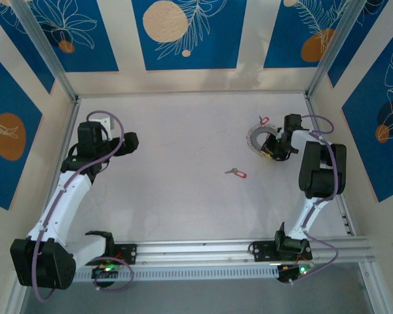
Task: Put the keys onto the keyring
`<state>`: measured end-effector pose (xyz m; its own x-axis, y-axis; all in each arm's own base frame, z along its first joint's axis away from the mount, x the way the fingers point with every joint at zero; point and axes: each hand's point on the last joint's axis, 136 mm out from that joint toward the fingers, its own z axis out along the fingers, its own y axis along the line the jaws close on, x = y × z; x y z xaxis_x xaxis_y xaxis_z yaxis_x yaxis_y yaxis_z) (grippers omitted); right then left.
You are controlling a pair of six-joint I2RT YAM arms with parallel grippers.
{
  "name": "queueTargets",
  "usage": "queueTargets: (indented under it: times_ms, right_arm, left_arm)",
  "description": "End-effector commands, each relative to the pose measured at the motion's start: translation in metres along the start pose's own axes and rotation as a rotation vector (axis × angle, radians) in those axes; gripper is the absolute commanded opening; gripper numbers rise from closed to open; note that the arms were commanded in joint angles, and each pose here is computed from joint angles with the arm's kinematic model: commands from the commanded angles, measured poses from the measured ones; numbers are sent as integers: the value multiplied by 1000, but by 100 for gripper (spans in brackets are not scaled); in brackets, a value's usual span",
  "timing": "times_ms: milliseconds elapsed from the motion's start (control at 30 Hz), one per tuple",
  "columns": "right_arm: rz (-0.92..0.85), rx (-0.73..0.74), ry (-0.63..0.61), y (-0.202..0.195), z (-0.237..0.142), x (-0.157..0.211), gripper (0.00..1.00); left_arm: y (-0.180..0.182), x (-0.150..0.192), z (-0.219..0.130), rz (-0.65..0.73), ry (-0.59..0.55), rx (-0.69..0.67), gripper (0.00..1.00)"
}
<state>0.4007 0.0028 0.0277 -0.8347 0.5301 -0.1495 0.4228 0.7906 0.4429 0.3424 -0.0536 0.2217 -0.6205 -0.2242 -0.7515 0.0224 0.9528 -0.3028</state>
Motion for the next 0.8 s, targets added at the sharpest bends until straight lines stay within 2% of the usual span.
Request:
queueTargets:
  times_ms: [0,400,767]
  right_arm:
    - [26,-28,36,0,2,12,16]
    - [-1,-109,10,14,-1,8,12]
    - [23,-178,6,21,-1,5,16]
  left_arm:
    - [-2,-4,-6,9,-16,-3,100]
    - [-1,-3,-7,4,-19,-8,100]
    - [0,-3,-7,1,-20,-9,100]
